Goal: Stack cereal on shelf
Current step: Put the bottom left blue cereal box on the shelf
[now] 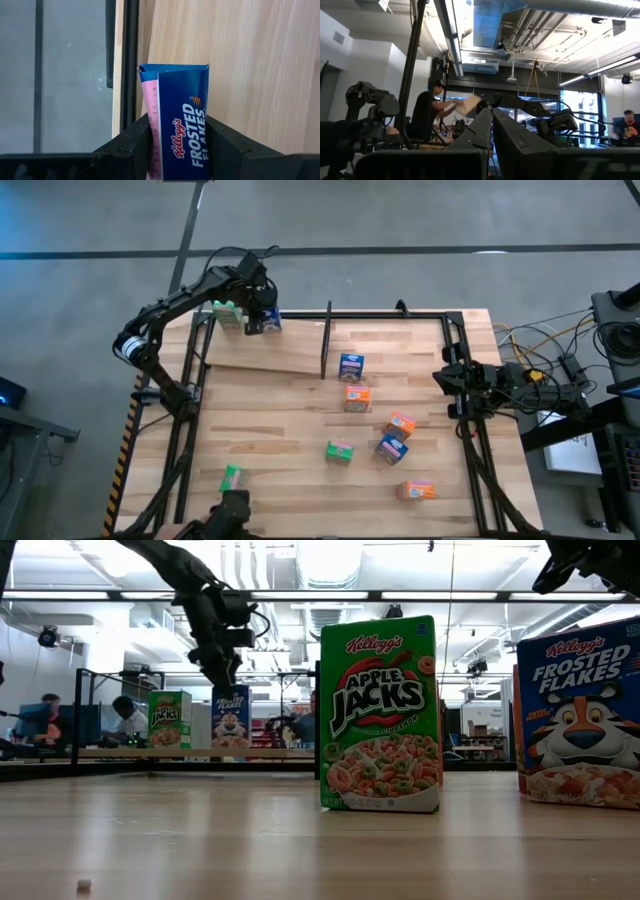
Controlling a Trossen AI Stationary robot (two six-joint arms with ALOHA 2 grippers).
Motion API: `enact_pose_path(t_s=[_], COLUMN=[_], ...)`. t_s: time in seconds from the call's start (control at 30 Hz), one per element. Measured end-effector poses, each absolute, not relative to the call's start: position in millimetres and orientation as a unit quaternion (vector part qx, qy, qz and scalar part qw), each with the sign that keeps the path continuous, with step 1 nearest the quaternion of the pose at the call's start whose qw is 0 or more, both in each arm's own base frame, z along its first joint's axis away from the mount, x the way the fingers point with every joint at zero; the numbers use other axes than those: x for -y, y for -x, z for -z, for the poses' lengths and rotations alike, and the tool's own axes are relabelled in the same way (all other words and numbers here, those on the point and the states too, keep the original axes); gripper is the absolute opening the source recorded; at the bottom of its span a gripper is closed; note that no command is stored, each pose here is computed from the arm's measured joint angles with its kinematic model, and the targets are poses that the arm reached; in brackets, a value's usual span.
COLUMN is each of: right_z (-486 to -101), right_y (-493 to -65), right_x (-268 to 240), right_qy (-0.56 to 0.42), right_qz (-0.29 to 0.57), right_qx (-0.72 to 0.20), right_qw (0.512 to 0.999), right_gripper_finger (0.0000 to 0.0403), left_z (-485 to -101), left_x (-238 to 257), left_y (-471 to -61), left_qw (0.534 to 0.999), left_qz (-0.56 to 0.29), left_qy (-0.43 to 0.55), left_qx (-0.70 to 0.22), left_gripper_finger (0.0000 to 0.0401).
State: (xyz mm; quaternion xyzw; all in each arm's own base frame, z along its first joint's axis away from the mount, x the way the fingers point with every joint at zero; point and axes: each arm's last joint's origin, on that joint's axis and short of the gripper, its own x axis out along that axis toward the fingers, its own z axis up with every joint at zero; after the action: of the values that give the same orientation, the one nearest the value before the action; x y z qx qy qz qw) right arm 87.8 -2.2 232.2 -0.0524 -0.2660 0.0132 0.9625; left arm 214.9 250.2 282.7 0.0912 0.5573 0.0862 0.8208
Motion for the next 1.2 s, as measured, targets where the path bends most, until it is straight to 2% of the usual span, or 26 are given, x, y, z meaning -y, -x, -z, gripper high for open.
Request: enact_pose_path(t_s=[0.5,0.93,1.2], right_z=[-232.2,-232.2,-232.2], right_y=[-87.8,-87.8,-87.8], right_x=[2.2,2.2,2.2], right_qy=[0.051,0.051,0.051], right_qz=[-0.014,-0.014,-0.014], right_qx=[0.266,0.266,0.266], right_qw=[0.963,0.963,0.963], right_gripper_finger=[0.0009,0.0009,0.0009], left_z=[-278.4,-278.2,-278.4], left_x=[-252.1,-252.4,-252.4], left_y=[-214.3,-214.4,-214.6], left_qw=[0.811,0.812,0.812], left_qz=[-0.109,-0.119,-0.12], left_qy=[-0.097,-0.084,-0.083], left_qx=[-0.566,-0.566,-0.565], left_gripper_finger=[0.014,0.0213,0.0226])
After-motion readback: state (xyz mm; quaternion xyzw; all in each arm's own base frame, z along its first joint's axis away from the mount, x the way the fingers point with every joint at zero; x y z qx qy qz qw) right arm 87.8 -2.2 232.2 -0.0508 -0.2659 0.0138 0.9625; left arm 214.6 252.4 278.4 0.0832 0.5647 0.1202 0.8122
